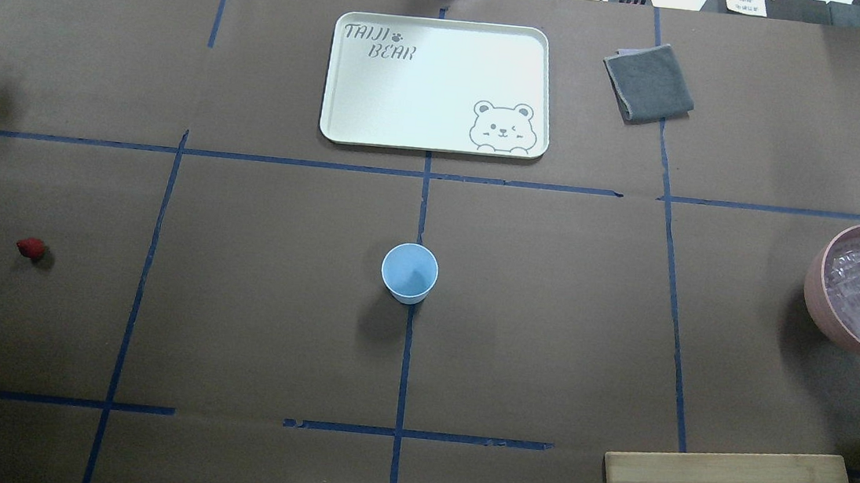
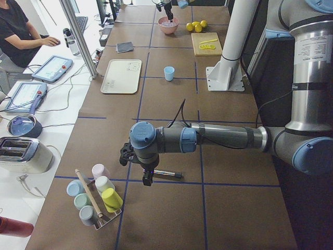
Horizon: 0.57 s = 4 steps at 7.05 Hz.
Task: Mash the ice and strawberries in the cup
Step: 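Grasp an ice cube from the pink bowl with the right gripper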
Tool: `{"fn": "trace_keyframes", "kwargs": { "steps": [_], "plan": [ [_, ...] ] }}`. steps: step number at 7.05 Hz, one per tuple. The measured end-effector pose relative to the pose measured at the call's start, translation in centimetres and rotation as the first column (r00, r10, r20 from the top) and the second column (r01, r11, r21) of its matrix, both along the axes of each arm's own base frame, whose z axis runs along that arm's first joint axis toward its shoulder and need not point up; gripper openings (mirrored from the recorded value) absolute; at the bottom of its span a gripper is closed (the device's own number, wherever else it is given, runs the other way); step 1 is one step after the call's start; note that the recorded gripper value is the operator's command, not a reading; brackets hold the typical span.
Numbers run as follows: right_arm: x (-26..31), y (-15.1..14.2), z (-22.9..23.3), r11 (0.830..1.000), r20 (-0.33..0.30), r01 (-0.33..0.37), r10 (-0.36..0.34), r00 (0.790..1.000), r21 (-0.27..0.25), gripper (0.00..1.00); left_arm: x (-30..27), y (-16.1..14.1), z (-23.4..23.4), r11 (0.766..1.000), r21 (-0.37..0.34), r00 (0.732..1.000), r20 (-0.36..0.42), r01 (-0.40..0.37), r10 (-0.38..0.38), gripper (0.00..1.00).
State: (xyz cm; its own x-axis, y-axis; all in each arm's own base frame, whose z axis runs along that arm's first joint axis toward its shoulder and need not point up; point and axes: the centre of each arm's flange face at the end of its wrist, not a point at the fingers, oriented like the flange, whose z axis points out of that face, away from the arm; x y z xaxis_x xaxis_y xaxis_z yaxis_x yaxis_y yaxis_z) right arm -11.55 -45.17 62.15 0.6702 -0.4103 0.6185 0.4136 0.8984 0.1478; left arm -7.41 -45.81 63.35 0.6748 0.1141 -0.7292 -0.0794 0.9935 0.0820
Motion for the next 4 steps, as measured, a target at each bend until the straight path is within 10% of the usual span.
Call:
{"fn": "trace_keyframes", "kwargs": {
  "steps": [2,4],
  "plan": [
    [0.07,0.11,0.13,1.000,0.000,0.001,-0.001,1.000,-0.002,0.00,0.01,-0.05,-0.08,1.000,0.001,1.000,0.000,0.000,0.000,1.00],
    [0.56,0.24,-0.58,1.000,0.006,-0.006,0.006,1.000,0.011,0.00,0.11,-0.05,-0.40,1.000,0.002,1.000,-0.020,0.005,-0.005,1.00]
  ]
}}
